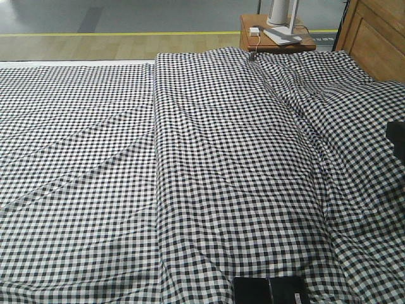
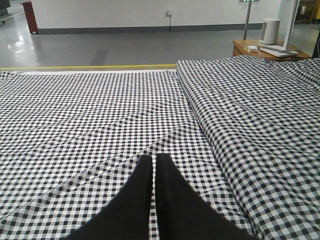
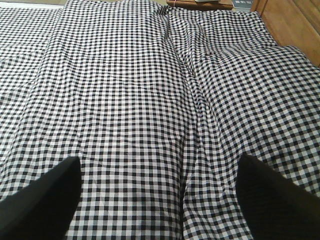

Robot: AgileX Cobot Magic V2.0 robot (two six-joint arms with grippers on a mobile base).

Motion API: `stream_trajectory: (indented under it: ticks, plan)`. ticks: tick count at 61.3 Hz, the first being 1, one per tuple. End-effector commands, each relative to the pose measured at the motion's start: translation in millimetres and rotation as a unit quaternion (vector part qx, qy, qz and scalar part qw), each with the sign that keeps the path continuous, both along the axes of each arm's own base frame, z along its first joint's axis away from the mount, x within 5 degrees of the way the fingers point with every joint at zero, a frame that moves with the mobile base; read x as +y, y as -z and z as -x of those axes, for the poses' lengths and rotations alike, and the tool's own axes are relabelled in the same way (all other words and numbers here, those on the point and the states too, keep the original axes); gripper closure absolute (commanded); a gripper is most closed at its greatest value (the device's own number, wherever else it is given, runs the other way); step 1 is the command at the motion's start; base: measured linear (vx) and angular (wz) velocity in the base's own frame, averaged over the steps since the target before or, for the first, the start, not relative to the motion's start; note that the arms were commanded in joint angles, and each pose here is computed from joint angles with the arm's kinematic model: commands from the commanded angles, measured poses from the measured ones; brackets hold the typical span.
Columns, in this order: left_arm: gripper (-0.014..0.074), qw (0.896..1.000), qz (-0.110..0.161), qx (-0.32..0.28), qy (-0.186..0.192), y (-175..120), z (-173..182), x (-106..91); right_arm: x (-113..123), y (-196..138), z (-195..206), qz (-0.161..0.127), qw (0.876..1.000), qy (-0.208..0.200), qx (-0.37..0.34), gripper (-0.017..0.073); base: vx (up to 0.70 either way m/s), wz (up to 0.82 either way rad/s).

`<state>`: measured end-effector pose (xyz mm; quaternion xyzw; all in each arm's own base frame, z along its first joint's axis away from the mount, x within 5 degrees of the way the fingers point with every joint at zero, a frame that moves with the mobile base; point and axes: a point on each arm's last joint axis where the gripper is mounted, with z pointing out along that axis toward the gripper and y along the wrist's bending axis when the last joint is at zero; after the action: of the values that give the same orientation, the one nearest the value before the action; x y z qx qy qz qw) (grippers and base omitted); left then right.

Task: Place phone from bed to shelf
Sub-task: 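Move the right gripper down toward the black phone at the bed edge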

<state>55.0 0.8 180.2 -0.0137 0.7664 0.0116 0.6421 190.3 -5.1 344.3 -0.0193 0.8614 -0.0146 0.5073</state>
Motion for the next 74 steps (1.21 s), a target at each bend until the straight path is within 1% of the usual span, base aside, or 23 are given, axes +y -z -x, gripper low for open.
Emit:
stream_trajectory:
  ticks: [1, 11, 19, 26, 31, 34, 40, 46, 55, 60, 65, 72, 74]
  plan:
    - [0.0593, 0.999, 0.005, -0.036, -0.002, -5, -1, 0.4, -1, -17, -1, -0.014, 0.999, 0.011, -0.048, -0.0027, 0.0, 0.0]
    - [0.0593, 0.999, 0.005, -0.036, -0.002, -5, -1, 0.4, -1, -16, -2, -0.045, 0.998, 0.028, -0.027, -0.0027, 0.0, 0.0]
    - [0.0593, 0.999, 0.005, -0.036, -0.002, -5, -1, 0.4, -2, -15, -12, -0.051, 0.998, 0.031, 0.02, -0.0027, 0.0, 0.0]
    - [0.0593, 0.999, 0.005, -0.036, -0.002, -5, -1, 0.4, -2, -18, -24, -0.051, 0.997, 0.03, 0.05, -0.0027, 0.0, 0.0]
    - [0.0593, 0.999, 0.005, -0.036, -0.002, -5, -1, 0.4, -3, -19, -36, -0.051, 0.995, 0.03, 0.077, -0.0027, 0.0, 0.0]
    - [0.0593, 0.999, 0.005, -0.036, -0.002, -5, -1, 0.4, -6, -18, -42, -0.051, 0.994, 0.037, 0.095, -0.0027, 0.0, 0.0]
    - [0.0593, 0.999, 0.005, -0.036, -0.002, -5, -1, 0.4, -24, -11, -53, -0.048, 0.988, 0.058, 0.138, -0.0027, 0.0, 0.0]
    - [0.0593, 0.999, 0.005, -0.036, -0.002, -5, -1, 0.4, -47, 0, -61, -0.062, 0.981, 0.069, 0.169, -0.0027, 0.0, 0.0]
    - [0.0593, 0.999, 0.005, -0.036, -0.002, -5, -1, 0.4, -81, 24, -71, -0.116, 0.97, 0.062, 0.203, -0.0027, 0.0, 0.0]
    - [0.0593, 0.999, 0.005, -0.036, -0.002, -5, -1, 0.4, -99, 41, -78, -0.135, 0.965, 0.056, 0.218, -0.0027, 0.0, 0.0]
    - [0.0593, 0.999, 0.005, -0.036, -0.002, -5, -1, 0.4, -114, 58, -86, -0.161, 0.959, 0.057, 0.228, -0.0027, 0.0, 0.0]
    - [0.0593, 0.999, 0.005, -0.036, -0.002, -5, -1, 0.4, -127, 87, -97, -0.185, 0.949, 0.045, 0.252, -0.0027, 0.0, 0.0]
    - [0.0593, 0.999, 0.005, -0.036, -0.002, -5, -1, 0.4, -130, 96, -101, -0.185, 0.946, 0.04, 0.261, -0.0027, 0.0, 0.0]
